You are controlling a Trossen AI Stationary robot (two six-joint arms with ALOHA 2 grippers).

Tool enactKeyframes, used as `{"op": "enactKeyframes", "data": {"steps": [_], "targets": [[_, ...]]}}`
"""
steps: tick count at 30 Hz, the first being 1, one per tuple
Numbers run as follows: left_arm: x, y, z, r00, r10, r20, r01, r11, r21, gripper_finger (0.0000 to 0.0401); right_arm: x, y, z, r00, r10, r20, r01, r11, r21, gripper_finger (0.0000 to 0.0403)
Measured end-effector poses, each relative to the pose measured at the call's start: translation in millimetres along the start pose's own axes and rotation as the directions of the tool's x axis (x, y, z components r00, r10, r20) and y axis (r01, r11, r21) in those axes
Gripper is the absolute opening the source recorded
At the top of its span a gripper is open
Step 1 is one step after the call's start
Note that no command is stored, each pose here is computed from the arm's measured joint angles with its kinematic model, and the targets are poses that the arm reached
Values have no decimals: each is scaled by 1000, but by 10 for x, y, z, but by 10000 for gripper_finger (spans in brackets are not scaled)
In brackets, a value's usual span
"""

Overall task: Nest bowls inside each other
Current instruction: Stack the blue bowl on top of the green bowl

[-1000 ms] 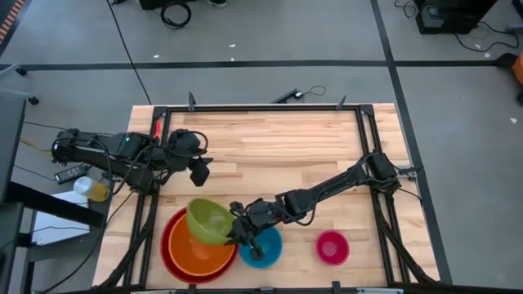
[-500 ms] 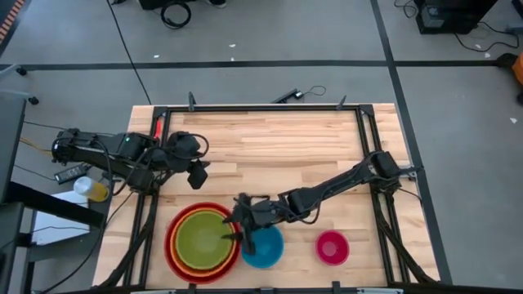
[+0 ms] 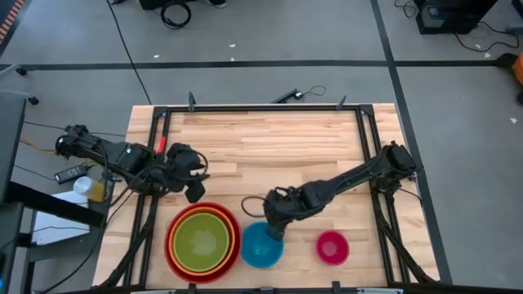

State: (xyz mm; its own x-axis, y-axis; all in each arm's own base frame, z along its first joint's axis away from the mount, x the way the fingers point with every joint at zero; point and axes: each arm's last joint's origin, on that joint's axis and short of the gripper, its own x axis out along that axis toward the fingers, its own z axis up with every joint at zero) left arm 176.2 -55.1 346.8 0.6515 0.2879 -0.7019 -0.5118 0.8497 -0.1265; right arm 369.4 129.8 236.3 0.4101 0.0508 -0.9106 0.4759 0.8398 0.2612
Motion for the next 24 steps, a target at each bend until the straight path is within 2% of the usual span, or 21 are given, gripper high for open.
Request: {"op": "enactKeyframes", "data": {"steps": [4, 9, 14, 17, 20, 24], "targets": [[92, -120, -36, 1000, 22, -7, -22, 999, -31, 176, 224, -51, -126, 997, 52, -56, -48, 996, 71, 199], [278, -285, -56, 999, 39, -24, -40, 998, -58, 176, 354, -49, -138, 991, 134, 12, -134, 985, 110, 199], [456, -452, -71, 998, 3, -57, -8, 997, -78, 176, 475, -127, -222, 999, 50, -3, -49, 989, 140, 195], [521, -520, -96, 996, -22, -91, 12, 994, -110, 176, 500, -137, -245, 998, 56, 2, -56, 990, 128, 183], [534, -562, -133, 994, -27, -104, 10, 987, -158, 176, 501, -125, -265, 998, 68, -12, -66, 993, 96, 142], [459, -589, -172, 994, -51, -99, 27, 972, -235, 176, 494, -76, -291, 992, 118, -37, -115, 991, 70, 46]]}}
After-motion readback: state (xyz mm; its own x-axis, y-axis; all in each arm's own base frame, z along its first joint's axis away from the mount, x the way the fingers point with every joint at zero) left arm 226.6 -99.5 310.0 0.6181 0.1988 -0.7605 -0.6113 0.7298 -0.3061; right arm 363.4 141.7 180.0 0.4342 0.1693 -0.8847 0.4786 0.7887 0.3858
